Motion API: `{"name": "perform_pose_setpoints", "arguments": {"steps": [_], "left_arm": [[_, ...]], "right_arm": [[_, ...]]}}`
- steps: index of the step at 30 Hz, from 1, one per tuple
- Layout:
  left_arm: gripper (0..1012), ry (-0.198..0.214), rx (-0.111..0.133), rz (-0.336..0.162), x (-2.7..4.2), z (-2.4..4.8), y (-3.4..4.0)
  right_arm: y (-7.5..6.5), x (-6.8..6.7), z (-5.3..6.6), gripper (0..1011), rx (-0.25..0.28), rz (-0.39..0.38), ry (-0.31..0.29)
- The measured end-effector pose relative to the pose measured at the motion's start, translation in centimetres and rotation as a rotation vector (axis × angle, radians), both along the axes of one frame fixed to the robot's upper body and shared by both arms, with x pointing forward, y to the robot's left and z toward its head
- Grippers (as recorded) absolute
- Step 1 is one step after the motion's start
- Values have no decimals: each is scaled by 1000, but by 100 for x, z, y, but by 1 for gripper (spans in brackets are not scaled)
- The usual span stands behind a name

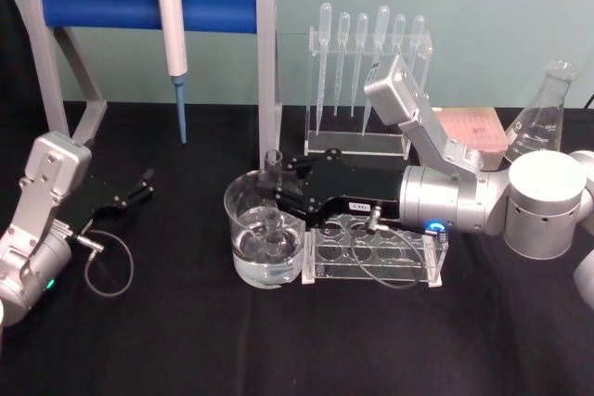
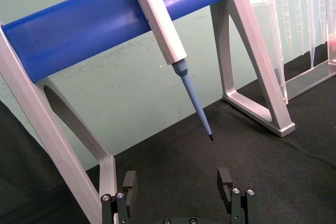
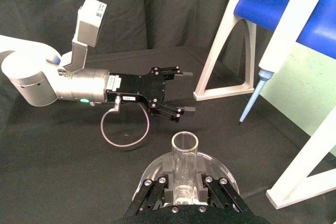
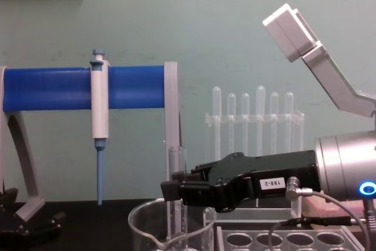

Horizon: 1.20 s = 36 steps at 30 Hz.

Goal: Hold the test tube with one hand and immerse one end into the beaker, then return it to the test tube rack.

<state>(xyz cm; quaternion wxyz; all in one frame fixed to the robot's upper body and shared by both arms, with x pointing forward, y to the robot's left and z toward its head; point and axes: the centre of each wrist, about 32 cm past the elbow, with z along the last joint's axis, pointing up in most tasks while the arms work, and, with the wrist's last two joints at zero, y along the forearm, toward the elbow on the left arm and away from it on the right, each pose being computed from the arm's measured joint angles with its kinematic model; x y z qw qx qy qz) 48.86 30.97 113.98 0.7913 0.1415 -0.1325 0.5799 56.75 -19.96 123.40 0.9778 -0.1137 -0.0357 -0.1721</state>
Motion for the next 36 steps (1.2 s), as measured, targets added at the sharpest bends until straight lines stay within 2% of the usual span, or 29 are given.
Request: {"name": "perform_pose_setpoints", "arguments": {"steps": [36], "left_arm": [[1000,0,0,0,0,0,0]], "right_arm": [[0,0,0,241,0,0,0]]}}
